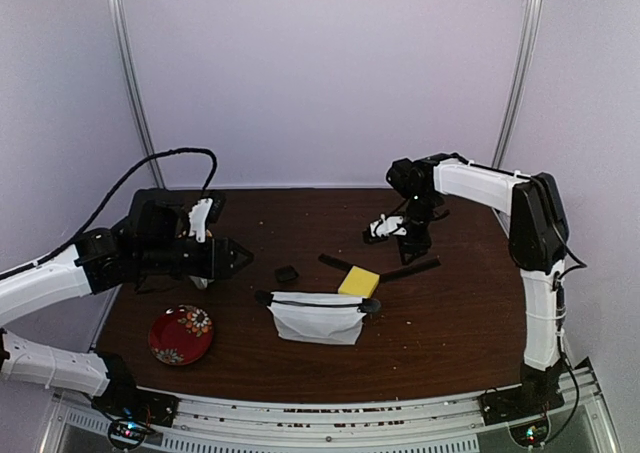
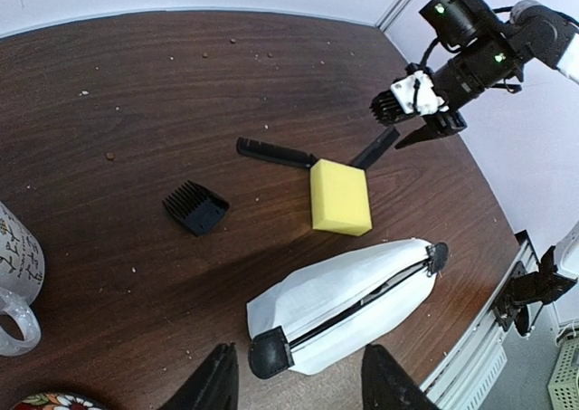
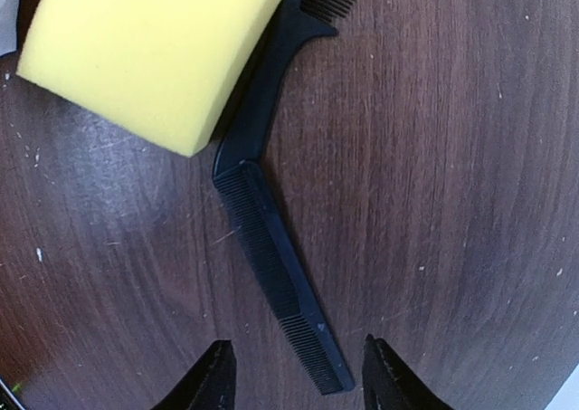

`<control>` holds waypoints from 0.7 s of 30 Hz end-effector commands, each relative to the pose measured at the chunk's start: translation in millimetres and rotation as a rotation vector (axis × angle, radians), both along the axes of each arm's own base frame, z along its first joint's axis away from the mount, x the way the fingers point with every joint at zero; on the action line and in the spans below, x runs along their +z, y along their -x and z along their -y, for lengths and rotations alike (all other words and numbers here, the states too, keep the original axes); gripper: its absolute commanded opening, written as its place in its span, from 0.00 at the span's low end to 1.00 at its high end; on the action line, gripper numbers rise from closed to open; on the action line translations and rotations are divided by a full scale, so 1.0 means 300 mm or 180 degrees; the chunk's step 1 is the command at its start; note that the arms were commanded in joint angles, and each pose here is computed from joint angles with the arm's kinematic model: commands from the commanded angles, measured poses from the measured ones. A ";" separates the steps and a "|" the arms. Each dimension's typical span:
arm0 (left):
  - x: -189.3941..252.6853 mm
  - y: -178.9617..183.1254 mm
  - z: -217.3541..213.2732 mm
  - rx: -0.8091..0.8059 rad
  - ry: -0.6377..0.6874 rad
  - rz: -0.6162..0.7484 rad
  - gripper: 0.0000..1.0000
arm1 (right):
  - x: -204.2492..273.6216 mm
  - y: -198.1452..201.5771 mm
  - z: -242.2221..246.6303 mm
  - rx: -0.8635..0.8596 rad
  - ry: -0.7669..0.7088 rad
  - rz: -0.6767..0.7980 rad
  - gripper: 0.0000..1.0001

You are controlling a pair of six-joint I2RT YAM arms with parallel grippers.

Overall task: Sort the hair-cutting tools
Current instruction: Pick up the comb from the center of the board.

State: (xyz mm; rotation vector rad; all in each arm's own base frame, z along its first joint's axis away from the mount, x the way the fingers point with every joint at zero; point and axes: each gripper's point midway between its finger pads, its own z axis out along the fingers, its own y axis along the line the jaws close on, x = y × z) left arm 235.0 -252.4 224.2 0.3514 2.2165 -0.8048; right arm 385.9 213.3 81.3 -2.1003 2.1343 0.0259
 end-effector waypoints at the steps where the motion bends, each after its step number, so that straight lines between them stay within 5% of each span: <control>1: -0.005 0.014 -0.021 0.0054 0.0018 0.0030 0.49 | -0.035 0.011 -0.015 0.0363 0.0179 -0.0136 0.48; 21: -0.015 0.032 -0.063 0.0186 0.0014 0.0007 0.50 | -0.192 0.025 -0.068 0.0665 0.0509 -0.0294 0.47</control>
